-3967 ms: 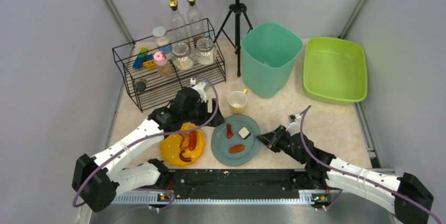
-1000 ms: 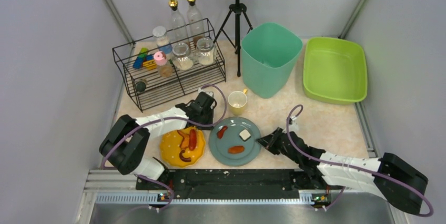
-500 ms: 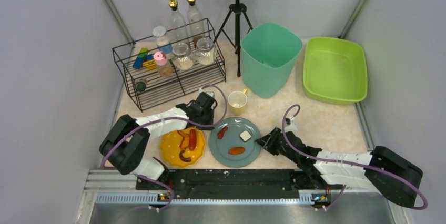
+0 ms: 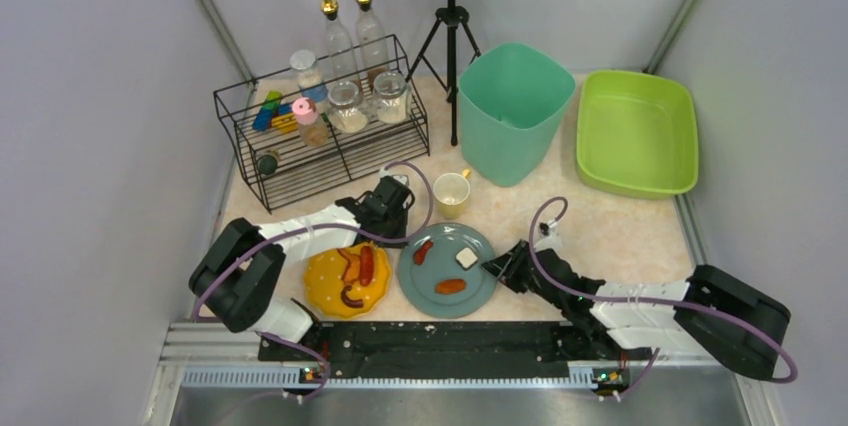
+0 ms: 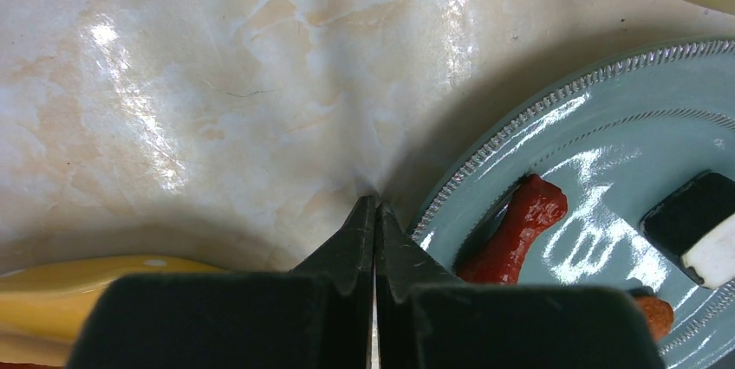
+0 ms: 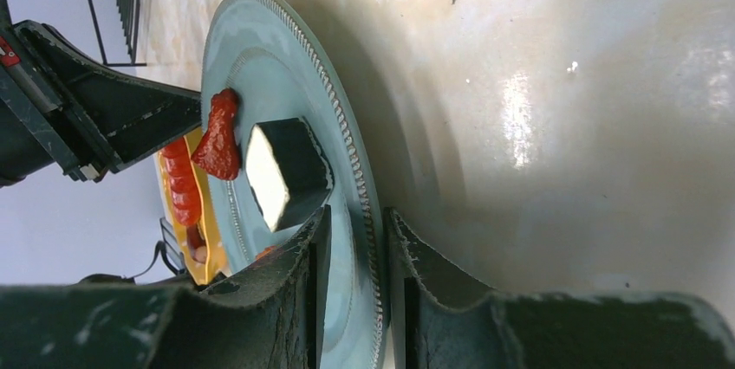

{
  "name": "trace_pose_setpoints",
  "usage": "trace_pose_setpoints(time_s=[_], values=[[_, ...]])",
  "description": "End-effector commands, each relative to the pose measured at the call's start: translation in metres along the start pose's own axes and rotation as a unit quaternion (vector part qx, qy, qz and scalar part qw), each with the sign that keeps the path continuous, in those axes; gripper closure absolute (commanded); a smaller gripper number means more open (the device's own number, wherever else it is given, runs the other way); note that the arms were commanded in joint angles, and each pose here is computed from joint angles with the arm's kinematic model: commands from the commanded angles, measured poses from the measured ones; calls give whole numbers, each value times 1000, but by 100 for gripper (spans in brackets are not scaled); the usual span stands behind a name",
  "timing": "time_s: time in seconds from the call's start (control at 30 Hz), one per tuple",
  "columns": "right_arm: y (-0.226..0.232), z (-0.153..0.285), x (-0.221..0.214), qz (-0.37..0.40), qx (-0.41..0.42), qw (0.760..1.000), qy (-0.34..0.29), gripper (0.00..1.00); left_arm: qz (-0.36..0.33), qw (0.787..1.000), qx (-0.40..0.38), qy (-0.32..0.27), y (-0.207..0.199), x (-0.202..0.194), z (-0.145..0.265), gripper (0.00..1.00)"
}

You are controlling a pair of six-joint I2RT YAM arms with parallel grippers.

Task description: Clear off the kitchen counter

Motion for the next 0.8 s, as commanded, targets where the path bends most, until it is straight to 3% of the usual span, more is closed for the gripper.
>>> trace_pose_setpoints(time_s=[0.0, 0.17, 0.37, 0.77], values=[[-33, 12, -7, 0, 4, 1000, 27, 72, -9, 997, -64, 38, -25, -16, -4, 100], [-29, 9, -10, -3, 13, 999, 37, 78, -11, 997, -61, 37, -25, -16, -3, 100], [-30, 8, -11, -5, 14, 999, 41, 100, -12, 998, -57, 36, -25, -16, -3, 100], [-20, 15, -7, -16, 45, 998, 29, 100, -19, 999, -40, -6, -24, 7, 26, 100]])
Point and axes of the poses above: each gripper's point midway between its finger pads, its own z axis back along the fingers, its own y axis along the line the jaws close on, x = y × z, the point moved 6 cm from there along z, back along the fingers, and after that the axes turned 12 degrees about -z, right-handed, at the moved point
